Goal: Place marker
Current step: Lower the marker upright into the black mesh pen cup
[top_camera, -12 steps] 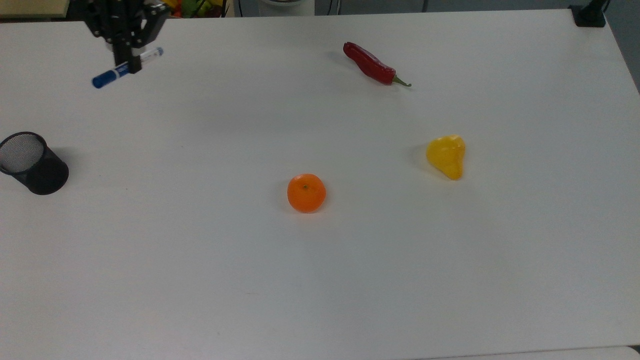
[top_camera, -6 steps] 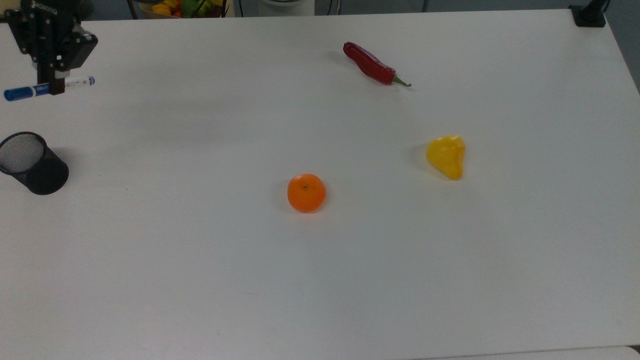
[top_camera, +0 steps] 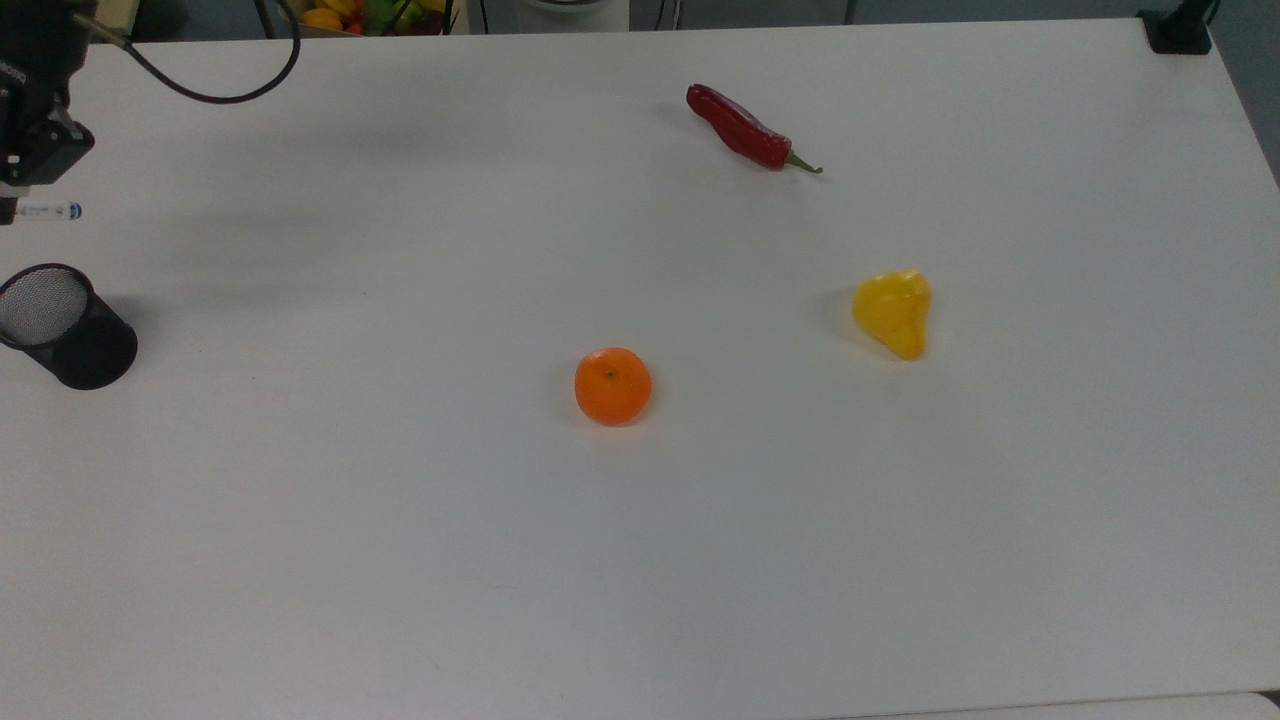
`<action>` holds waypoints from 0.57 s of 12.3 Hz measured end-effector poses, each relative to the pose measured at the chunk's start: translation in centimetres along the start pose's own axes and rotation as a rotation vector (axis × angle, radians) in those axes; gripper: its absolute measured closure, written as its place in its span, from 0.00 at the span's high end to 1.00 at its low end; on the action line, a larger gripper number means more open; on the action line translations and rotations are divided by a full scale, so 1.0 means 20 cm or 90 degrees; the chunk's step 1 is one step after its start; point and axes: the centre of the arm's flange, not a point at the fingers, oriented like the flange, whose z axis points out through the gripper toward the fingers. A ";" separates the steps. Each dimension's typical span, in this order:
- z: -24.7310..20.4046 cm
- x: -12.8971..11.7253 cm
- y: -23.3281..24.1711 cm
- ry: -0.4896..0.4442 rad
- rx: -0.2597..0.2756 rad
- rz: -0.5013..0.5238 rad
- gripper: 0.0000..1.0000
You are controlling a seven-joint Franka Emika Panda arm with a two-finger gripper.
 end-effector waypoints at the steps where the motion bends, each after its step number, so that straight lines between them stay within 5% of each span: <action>1: 0.04 -0.02 0.06 0.003 -0.012 0.004 0.16; 7: 0.29 -0.19 0.29 0.032 -0.067 0.011 0.16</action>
